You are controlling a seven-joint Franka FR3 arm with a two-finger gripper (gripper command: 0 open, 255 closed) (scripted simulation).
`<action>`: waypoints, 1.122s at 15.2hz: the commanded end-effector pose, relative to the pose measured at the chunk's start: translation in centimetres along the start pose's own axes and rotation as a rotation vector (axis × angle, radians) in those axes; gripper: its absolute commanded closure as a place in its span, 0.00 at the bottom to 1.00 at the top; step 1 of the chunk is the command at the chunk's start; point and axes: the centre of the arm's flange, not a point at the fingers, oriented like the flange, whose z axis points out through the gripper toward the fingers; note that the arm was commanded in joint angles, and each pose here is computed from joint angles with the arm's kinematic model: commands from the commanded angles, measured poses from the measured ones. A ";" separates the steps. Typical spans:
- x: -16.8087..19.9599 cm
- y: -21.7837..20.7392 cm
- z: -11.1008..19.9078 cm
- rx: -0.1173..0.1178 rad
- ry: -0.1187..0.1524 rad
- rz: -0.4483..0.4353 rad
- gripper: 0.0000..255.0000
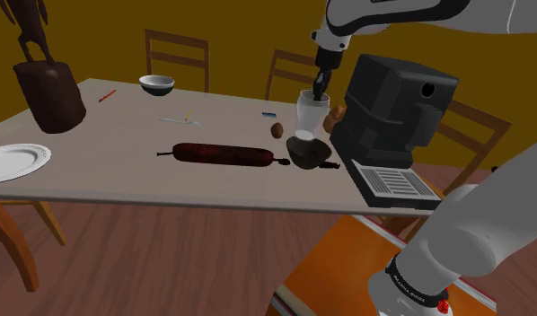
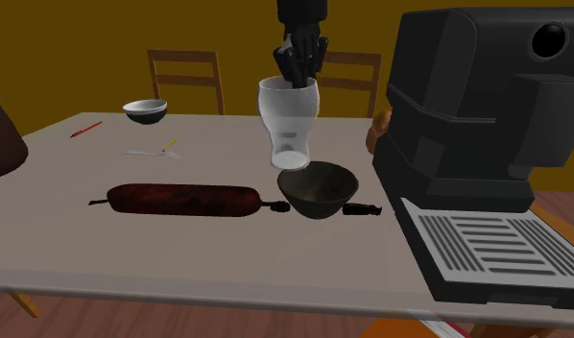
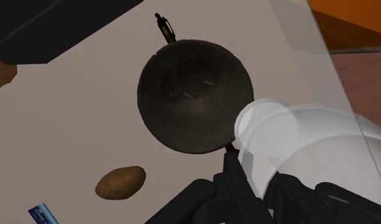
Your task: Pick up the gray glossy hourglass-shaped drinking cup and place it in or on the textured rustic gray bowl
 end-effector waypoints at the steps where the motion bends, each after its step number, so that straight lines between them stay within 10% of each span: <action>1: -0.3 2.5 -0.9 0.000 0.000 -0.001 1.00; 7: -1.5 10.4 -2.4 0.000 0.000 -0.001 1.00; 17: -1.4 9.9 2.9 0.000 0.000 -0.001 1.00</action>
